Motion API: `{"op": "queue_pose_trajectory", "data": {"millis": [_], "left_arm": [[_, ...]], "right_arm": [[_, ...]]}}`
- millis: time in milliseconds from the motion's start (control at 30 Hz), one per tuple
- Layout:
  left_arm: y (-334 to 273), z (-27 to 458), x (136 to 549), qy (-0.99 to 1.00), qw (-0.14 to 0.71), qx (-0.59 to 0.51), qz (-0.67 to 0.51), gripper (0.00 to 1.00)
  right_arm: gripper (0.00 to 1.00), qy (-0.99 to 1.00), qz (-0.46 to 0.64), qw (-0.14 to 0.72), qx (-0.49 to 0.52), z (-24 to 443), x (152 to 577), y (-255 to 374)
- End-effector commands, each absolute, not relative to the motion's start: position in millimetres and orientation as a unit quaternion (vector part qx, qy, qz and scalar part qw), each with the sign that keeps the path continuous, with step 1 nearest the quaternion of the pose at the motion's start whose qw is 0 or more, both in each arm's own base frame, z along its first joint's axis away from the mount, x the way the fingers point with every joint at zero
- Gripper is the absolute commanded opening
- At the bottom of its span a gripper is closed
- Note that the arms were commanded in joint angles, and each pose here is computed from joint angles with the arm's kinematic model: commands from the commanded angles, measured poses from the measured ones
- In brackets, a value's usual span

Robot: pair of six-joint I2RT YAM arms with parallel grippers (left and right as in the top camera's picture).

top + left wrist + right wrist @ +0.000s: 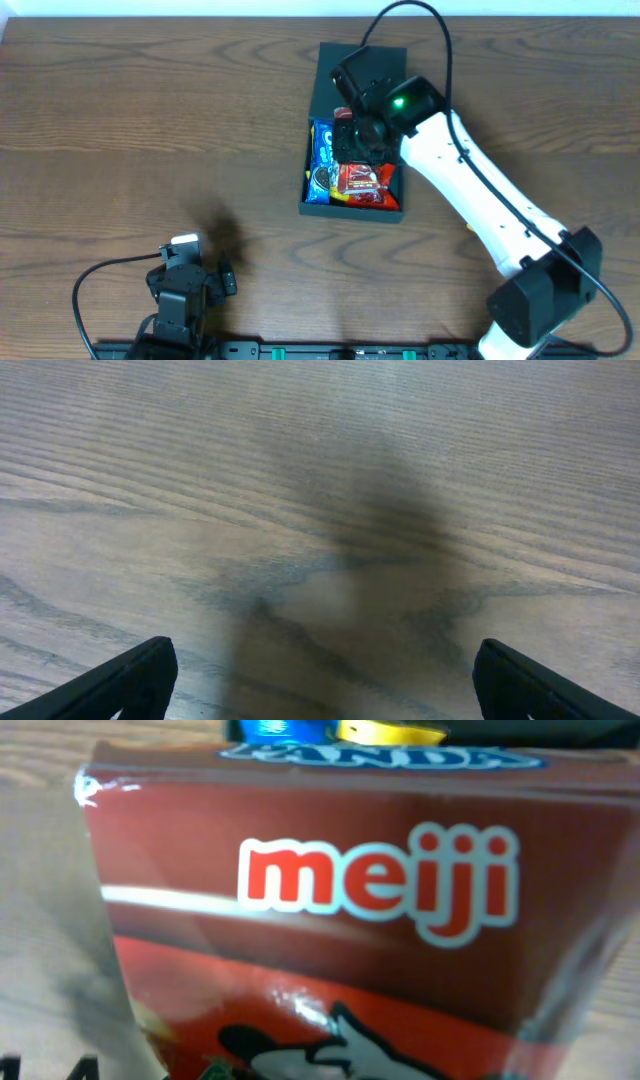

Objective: Pack container
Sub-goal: 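Carry the Hello Panda box into the black box and release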

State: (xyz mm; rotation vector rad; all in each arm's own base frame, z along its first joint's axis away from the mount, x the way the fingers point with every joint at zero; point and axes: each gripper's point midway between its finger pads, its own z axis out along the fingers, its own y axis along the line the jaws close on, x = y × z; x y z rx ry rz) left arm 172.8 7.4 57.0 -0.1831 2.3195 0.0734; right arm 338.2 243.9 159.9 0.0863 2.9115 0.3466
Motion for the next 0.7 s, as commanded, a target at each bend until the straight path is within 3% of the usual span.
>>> {"op": "queue_pose_trajectory", "data": {"millis": [0, 667], "left_arm": [[12.5, 40.8, 164.1, 0.925, 0.37, -0.067, 0.047, 0.95], [12.5, 40.8, 164.1, 0.925, 0.37, -0.067, 0.047, 0.95]], "right_arm": [[0.15, 0.986, 0.11, 0.09, 0.084, 129.9, 338.6, 241.5], [0.17, 0.989, 0.1, 0.081, 0.076, 54.1, 349.3, 244.8]]}}
